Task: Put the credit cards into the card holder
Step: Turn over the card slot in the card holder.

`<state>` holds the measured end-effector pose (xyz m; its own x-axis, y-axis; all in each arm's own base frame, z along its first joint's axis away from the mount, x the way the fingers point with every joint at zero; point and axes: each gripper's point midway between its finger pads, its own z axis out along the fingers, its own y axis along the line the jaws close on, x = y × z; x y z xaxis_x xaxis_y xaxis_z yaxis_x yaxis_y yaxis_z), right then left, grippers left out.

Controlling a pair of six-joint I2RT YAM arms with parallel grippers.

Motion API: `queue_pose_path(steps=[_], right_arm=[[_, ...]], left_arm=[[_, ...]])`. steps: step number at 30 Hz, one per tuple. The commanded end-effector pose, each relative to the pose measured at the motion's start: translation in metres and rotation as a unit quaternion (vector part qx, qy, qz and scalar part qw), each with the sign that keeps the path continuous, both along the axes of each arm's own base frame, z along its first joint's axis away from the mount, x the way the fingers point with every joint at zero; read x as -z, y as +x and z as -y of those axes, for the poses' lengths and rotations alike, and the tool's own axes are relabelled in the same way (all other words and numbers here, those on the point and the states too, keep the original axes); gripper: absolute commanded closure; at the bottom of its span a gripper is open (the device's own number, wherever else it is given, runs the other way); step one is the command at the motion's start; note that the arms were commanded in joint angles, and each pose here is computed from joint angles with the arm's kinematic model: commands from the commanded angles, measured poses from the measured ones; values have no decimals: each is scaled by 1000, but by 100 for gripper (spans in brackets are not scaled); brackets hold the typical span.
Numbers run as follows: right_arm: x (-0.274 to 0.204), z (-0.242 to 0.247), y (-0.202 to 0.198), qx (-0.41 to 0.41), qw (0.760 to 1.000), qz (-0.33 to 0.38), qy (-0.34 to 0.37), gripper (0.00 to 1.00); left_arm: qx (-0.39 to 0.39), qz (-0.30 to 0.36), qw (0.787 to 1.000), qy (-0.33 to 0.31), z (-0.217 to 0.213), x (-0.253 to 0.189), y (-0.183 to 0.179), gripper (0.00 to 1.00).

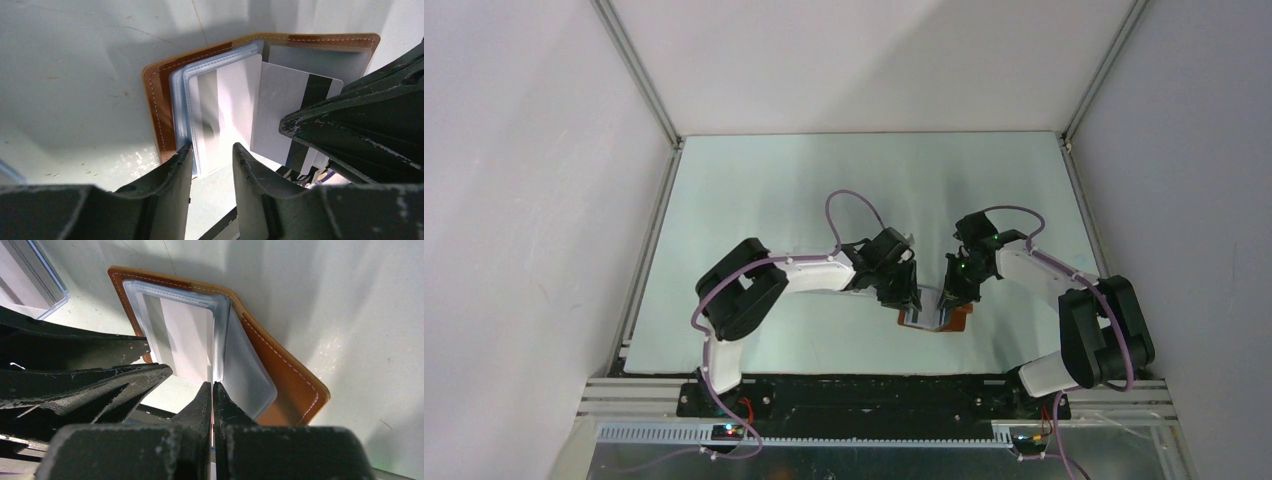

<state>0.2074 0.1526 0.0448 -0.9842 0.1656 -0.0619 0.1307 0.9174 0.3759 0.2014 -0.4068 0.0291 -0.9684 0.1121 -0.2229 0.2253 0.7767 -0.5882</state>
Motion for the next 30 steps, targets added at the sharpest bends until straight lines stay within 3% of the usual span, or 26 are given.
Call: queue_pose_path(steps=[1,14,30], right_arm=[[0,-1,0,-11,1000,2,7,100],[-8,-4,1,-14,1000,12,17,100],[-68,6,15,7,998,63,23,100]], left_arm=[[11,-5,1000,-9,12,-1,-3,59],[20,16,996,-89,32,-61,-1,61],[21,16,994,-104,40,-64,1,61]])
